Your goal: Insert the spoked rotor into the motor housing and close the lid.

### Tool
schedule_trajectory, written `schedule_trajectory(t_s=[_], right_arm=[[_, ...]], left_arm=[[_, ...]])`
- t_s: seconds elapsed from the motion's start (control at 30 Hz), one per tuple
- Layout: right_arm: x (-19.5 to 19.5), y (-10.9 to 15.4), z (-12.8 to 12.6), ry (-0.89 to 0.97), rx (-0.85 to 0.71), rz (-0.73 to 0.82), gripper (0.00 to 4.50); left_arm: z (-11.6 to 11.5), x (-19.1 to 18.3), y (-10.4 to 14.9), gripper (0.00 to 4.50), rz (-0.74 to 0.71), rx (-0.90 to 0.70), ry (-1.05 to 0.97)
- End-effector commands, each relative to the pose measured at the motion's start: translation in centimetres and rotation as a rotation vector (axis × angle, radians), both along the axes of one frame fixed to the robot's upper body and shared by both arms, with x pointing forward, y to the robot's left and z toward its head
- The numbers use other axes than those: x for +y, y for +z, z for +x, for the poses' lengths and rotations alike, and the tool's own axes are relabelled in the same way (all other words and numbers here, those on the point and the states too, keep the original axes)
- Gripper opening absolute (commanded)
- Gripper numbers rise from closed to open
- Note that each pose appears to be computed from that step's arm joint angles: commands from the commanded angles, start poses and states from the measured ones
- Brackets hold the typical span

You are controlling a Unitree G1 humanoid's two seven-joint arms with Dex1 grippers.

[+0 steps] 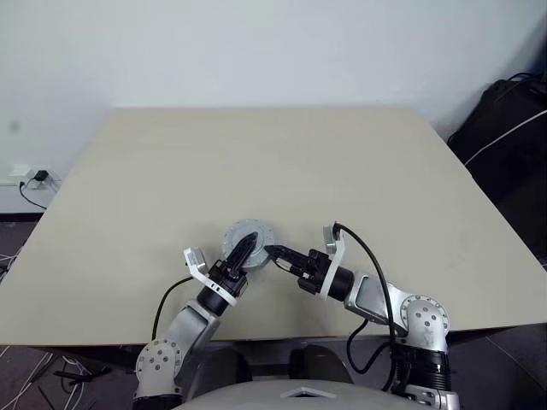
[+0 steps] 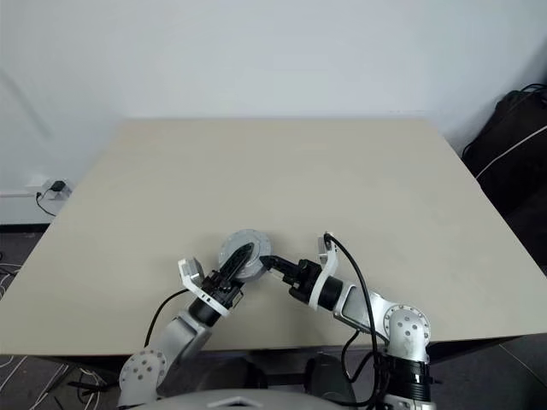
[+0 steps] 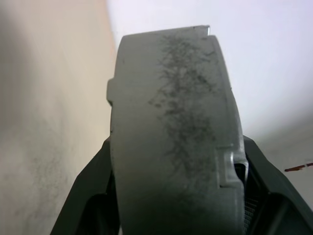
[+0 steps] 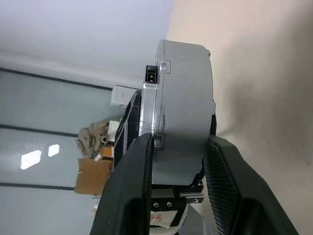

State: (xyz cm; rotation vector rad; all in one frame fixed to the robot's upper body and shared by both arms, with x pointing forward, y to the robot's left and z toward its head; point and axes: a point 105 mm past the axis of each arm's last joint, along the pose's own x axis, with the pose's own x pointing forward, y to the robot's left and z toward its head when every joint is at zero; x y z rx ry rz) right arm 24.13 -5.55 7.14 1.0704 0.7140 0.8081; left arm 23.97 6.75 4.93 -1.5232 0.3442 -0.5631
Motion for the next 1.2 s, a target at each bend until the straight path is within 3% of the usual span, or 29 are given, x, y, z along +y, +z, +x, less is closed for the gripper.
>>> schedule_trajectory(t_s=[0.03,0.33,0.43,0.63,0.9,1.2], right_arm=[[-0.9,0.6,1.2,-0.065,-0.148,-0.162,1.76],[-2.4,-1.2,2.2,-0.086,-0.538,-0.652,4.49],[-2.3,-1.4,2.0,-0.072,-0.657,-0.743,4.5],[-2.8,-0.7,1.5,-0.148,-0.809,-0.782,4.5],[-4.7,-2.3,0.4,-0.169,-0.793,-0.845,4.5],[-5.2,-1.6,0.4,-0.283,-0.841,-0.884,4.5]], left_arm=[[0.5,-0.9,1.0,2.26,-0.045,-0.018,0.03],[2.0,0.3,0.4,2.11,0.058,-0.003,0.11],[2.5,0.7,0.3,2.11,0.08,0.0,0.124],[4.3,1.7,0.0,2.11,0.139,0.013,0.139],[7.9,2.0,-0.8,2.11,0.253,0.037,0.15],[11.8,0.4,-2.1,2.11,0.369,0.094,0.121]])
